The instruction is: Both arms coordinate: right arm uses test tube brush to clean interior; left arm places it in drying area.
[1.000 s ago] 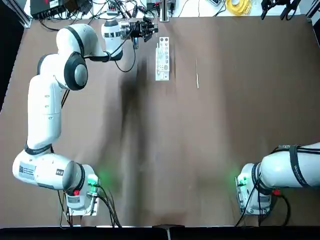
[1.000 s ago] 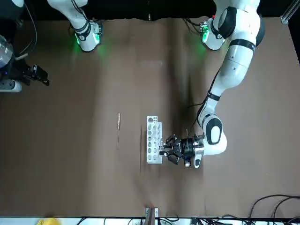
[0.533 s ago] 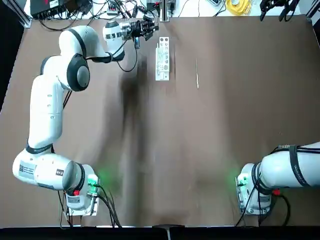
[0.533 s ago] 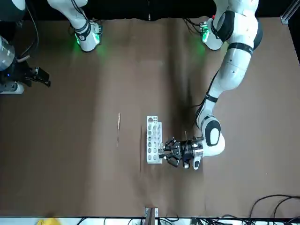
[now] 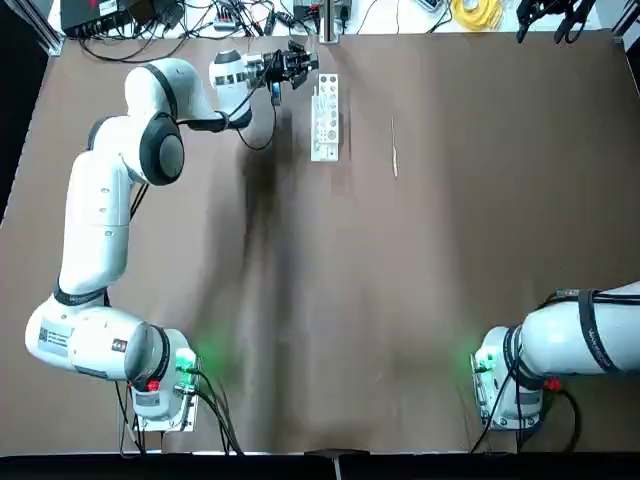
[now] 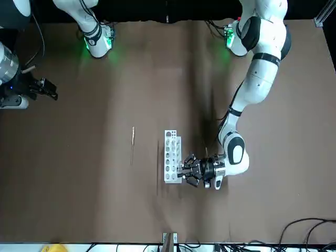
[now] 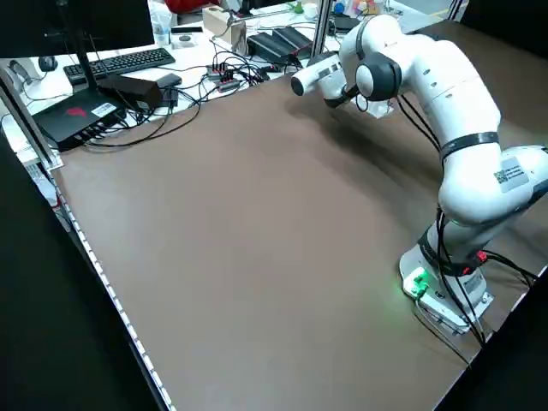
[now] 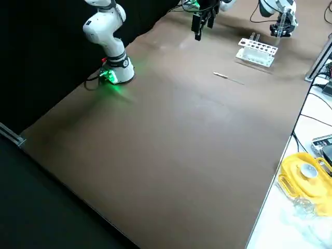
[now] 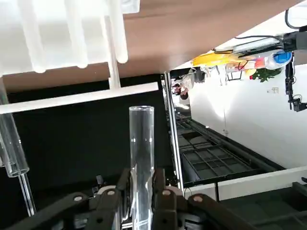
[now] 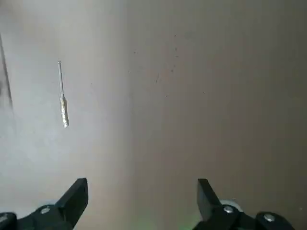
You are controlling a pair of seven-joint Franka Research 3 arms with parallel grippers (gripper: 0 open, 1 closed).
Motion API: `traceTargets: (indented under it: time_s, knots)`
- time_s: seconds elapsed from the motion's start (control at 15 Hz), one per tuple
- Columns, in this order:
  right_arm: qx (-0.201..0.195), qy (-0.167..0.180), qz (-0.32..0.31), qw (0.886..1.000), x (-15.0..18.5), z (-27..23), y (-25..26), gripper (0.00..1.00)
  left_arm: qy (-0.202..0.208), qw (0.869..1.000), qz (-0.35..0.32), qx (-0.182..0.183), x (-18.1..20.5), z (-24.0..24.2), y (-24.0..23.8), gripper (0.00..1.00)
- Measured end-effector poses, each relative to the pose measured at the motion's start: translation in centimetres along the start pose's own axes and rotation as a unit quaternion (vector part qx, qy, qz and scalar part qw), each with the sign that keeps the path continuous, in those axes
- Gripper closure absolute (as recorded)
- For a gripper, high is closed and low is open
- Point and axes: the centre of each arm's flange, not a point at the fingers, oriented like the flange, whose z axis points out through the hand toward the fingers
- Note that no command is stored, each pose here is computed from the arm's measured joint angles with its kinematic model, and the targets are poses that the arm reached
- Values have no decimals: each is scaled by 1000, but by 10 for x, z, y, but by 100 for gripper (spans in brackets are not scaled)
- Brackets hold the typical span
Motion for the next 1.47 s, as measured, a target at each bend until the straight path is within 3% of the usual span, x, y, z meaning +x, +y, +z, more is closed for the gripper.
traceTargets:
  time_s: [0.8,1.47]
  knots:
    - [0,-1,0,1000,1,1,0,0,8,1000,1,-4,29,-5,-5,77]
    - [0,-1,-5,1000,0,1,-5,0,6,1000,5,-3,29,-2,-4,77]
